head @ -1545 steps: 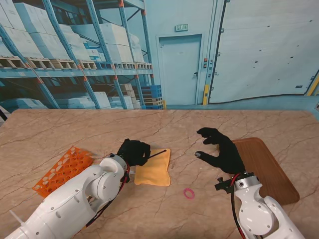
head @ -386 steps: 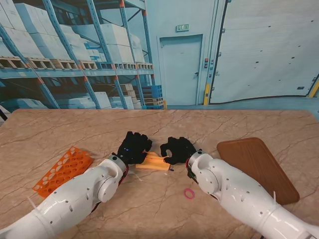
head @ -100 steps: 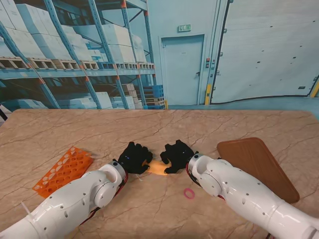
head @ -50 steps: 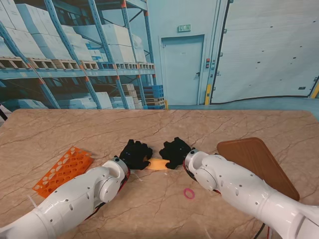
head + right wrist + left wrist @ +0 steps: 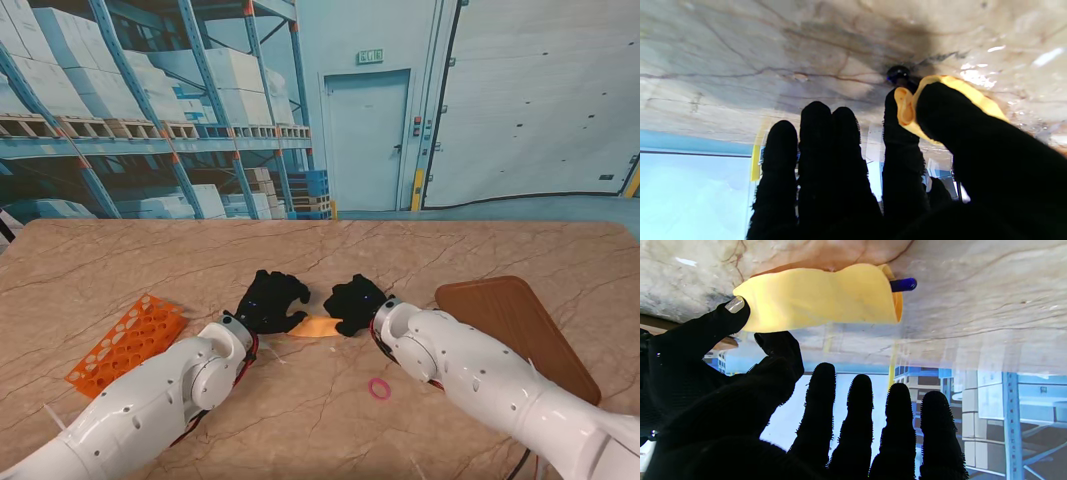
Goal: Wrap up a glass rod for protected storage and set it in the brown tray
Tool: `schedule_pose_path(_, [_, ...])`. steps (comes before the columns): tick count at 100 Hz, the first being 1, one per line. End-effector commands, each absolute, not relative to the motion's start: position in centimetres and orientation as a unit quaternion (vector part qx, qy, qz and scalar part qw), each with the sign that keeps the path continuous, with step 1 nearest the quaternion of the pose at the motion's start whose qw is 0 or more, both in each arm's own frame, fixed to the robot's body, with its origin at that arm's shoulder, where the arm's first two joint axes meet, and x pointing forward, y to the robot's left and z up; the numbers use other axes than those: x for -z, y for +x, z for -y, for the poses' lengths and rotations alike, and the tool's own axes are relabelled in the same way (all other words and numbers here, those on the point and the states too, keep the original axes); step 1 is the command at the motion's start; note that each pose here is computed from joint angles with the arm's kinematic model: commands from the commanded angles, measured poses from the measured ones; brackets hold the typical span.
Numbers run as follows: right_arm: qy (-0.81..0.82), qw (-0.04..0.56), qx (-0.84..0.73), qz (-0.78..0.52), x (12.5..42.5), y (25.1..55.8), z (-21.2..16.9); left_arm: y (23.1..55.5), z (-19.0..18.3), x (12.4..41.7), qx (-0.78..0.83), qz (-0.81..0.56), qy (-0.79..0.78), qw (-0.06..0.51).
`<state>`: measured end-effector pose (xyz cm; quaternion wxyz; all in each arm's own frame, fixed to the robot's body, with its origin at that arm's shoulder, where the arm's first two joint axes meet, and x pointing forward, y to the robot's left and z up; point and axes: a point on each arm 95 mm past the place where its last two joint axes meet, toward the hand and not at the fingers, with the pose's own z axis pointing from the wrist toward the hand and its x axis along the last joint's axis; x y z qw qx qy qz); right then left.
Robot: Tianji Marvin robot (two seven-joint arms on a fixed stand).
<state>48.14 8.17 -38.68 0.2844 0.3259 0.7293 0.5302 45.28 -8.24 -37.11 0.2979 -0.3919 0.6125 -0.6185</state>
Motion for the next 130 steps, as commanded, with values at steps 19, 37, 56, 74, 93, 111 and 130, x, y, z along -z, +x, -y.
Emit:
schedule_pose_path(19, [0.329, 0.284, -0.540, -0.721, 38.4, 47.6, -8.1, 45.6, 9.7, 36.5, 0.602, -0.631, -0.404, 0.276])
schedule_pose_path(37, [0.327, 0.284, -0.547, -0.717, 37.9, 47.5, -8.1, 45.9, 10.1, 37.1, 0.584, -0.635, -0.424, 0.276])
schedule_pose_path(56, [0.321, 0.283, -0.554, -0.714, 37.5, 47.3, -8.1, 46.0, 10.2, 37.2, 0.582, -0.637, -0.429, 0.267])
schedule_pose_path(74, [0.318, 0.283, -0.557, -0.713, 37.1, 47.4, -8.2, 46.6, 10.4, 37.1, 0.582, -0.653, -0.422, 0.240])
schedule_pose_path(93, [0.318, 0.281, -0.559, -0.713, 37.0, 47.5, -8.1, 47.2, 11.0, 37.3, 0.575, -0.660, -0.428, 0.225])
schedule_pose_path(111, [0.316, 0.280, -0.563, -0.710, 36.7, 47.5, -8.1, 47.8, 11.2, 37.9, 0.562, -0.668, -0.431, 0.228])
schedule_pose_path(130, [0.312, 0.282, -0.569, -0.707, 36.2, 47.5, -8.1, 47.9, 11.4, 38.2, 0.555, -0.672, -0.438, 0.221])
